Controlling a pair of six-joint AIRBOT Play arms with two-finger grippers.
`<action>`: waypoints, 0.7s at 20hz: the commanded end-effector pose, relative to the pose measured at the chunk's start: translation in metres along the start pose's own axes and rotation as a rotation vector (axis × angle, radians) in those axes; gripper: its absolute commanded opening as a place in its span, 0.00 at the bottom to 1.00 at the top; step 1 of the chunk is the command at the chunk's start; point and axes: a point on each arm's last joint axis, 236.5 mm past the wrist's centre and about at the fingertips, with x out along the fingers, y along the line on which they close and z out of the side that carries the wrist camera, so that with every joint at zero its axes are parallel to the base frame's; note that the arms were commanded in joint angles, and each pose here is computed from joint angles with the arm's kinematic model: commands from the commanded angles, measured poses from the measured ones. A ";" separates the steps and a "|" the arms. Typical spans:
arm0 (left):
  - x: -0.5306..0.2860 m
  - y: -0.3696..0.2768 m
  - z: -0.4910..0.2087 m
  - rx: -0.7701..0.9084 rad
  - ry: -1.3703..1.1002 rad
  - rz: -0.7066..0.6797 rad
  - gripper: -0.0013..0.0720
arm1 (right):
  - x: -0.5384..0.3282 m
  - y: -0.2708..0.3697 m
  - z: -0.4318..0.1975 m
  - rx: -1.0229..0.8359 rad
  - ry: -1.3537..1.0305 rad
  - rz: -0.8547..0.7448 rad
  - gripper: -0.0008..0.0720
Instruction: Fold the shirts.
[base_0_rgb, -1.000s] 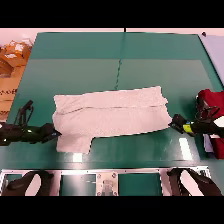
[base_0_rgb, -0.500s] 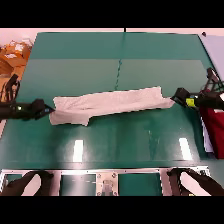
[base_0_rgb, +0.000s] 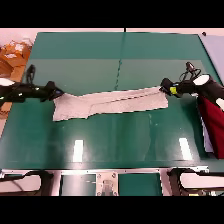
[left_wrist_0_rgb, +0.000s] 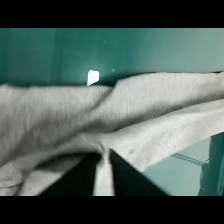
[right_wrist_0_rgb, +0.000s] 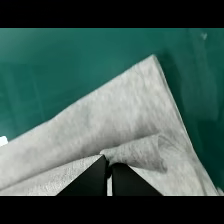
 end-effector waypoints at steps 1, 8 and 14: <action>0.040 0.012 0.039 -0.002 -0.061 0.032 0.52 | 0.035 -0.008 0.017 0.002 0.005 -0.013 0.32; -0.013 -0.007 0.093 0.006 -0.151 -0.014 0.52 | -0.019 -0.050 0.055 -0.097 0.082 -0.001 0.77; -0.016 -0.034 0.060 0.023 0.009 -0.096 0.05 | 0.012 -0.070 -0.001 -0.076 0.336 0.170 0.77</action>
